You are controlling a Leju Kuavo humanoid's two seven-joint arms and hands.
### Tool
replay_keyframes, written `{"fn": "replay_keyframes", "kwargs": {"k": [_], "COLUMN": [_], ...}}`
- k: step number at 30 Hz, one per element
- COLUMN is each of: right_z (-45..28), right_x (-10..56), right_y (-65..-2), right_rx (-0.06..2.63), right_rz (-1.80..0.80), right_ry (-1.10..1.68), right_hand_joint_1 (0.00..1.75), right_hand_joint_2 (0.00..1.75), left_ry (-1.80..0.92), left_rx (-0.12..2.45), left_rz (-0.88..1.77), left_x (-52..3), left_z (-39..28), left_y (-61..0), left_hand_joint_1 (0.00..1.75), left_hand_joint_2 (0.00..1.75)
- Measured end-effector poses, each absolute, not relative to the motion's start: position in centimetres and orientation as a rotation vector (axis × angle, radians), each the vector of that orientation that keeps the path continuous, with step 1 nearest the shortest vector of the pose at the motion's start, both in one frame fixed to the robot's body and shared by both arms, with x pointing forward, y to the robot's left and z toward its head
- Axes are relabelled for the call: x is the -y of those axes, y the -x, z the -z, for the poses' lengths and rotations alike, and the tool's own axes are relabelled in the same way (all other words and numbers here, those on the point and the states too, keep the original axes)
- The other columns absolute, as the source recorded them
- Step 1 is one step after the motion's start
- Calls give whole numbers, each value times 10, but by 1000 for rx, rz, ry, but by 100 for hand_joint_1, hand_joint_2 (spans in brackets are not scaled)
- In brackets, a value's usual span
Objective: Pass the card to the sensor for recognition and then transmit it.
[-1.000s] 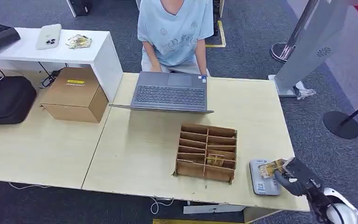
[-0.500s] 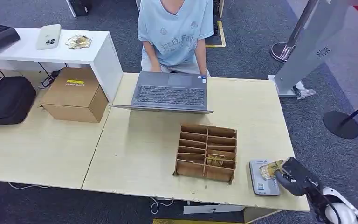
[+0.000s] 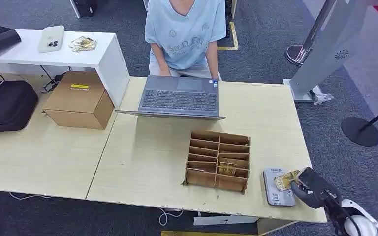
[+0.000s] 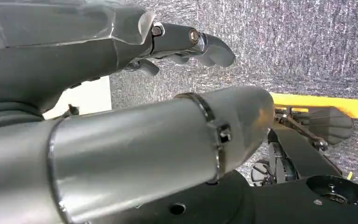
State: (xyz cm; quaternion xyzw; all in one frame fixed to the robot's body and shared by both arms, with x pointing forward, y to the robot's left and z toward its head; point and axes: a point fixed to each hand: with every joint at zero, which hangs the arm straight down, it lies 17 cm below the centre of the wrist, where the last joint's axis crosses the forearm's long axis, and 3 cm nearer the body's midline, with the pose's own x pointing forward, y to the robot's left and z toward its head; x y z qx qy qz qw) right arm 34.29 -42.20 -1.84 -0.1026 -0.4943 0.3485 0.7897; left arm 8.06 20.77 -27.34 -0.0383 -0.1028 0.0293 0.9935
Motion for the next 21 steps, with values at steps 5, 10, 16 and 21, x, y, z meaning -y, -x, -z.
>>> {"fn": "replay_keyframes", "kwargs": {"k": [5, 10, 16, 21], "right_z": [20, 21, 25, 28], "right_x": [423, 424, 423, 423], "right_y": [-344, -346, -348, -348], "right_rx": [1056, 1050, 1032, 1026], "right_rz": [-756, -764, -780, -784], "right_ry": [220, 225, 235, 242], "right_hand_joint_1": [175, 175, 175, 175], "right_hand_joint_2": [175, 175, 175, 175], "left_ry": [77, 77, 78, 78], "left_rx": [206, 206, 206, 206], "left_rz": [-59, -59, -64, -64], "left_x": [-208, -208, -208, -208], "left_z": [273, 273, 273, 273], "left_y": [-81, -81, -81, -81], "left_hand_joint_1": [0, 0, 0, 0], "left_hand_joint_2": [0, 0, 0, 0]}}
